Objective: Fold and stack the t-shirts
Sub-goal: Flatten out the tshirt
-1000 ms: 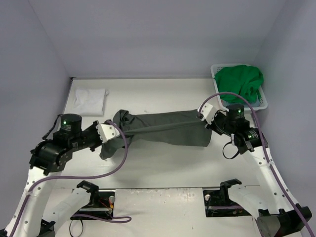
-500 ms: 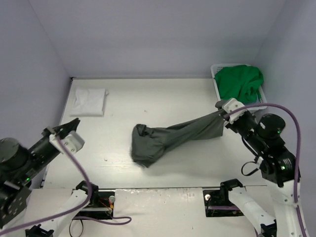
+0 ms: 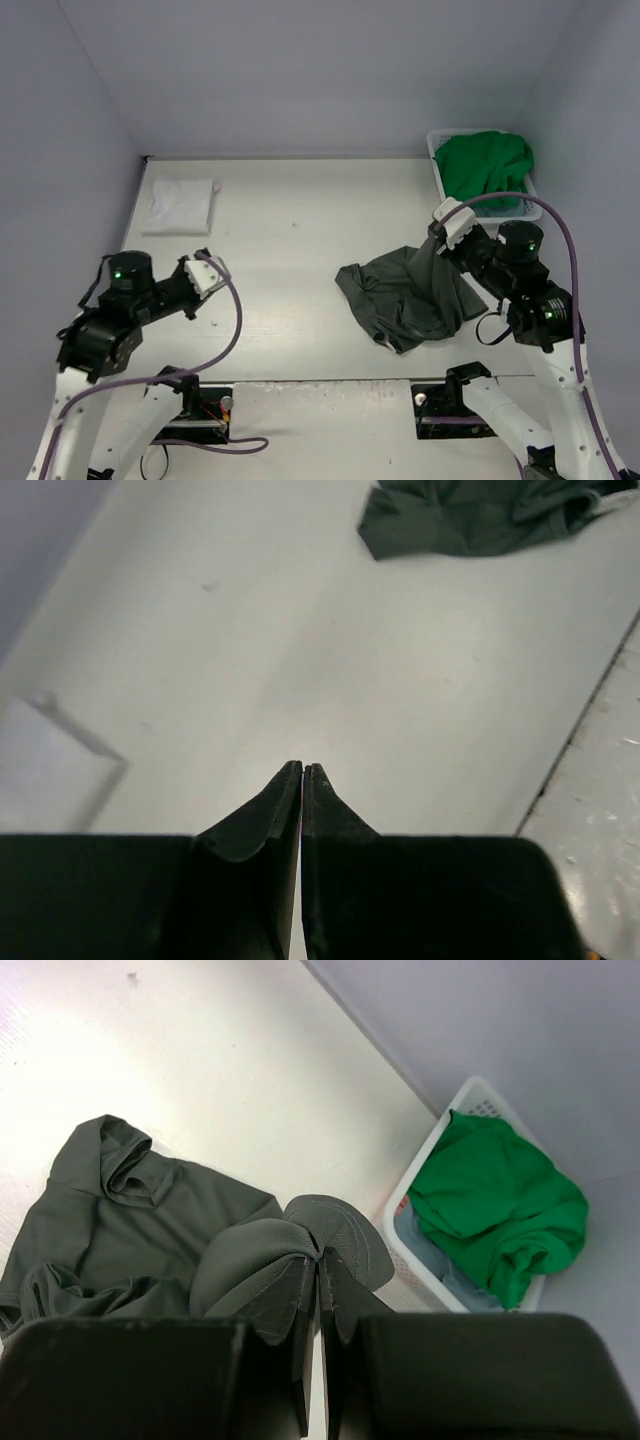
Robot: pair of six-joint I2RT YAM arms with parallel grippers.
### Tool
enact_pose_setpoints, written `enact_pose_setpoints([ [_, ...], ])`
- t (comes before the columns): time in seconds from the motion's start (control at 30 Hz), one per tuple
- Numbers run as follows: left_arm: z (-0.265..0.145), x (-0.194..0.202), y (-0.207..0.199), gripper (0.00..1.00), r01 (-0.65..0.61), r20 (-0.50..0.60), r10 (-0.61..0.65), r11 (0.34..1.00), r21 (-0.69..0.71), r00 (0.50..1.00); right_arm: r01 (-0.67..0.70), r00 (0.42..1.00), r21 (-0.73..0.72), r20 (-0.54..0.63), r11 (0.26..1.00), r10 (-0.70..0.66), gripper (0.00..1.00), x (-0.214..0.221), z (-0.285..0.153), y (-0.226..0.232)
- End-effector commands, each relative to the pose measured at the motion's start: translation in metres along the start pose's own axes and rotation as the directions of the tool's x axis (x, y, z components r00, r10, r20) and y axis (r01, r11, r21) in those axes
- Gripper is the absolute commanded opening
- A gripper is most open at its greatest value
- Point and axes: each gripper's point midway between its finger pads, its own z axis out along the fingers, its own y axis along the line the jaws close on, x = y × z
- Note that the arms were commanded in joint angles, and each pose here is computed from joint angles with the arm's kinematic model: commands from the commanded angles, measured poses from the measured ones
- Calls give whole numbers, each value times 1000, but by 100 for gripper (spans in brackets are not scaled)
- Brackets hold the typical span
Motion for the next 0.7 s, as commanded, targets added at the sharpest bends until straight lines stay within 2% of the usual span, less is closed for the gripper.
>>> enact_pose_setpoints([
  [0.0, 29, -8, -7, 0, 100, 80, -108, 991, 94, 991, -4, 999, 28, 36, 1000, 3, 0, -12, 11, -12],
  [0.17, 71, -14, -4, 0, 182, 83, -200, 965, 187, 976, -16, 1000, 82, 7, 997, 16, 0, -14, 24, -29],
  [0.3, 96, -28, -8, 0, 196, 76, -223, 944, 265, 972, -36, 999, 165, -16, 986, 39, 0, -18, 32, -52],
  [0.37, 101, -38, -9, 6, 171, 78, -202, 941, 293, 976, -57, 998, 217, -7, 975, 60, 0, -25, 34, -66],
  [0.5, 125, -43, -35, 19, 89, -6, -94, 910, 406, 996, -76, 996, 315, -24, 946, 87, 0, -30, 34, -90],
  [0.53, 127, -56, -31, 23, 61, 9, -70, 915, 398, 998, -77, 994, 345, -41, 936, 97, 0, -27, 33, -96],
  [0.67, 163, -66, -54, 30, 4, -44, 20, 877, 480, 999, -89, 991, 399, -56, 913, 121, 0, -25, 29, -106],
])
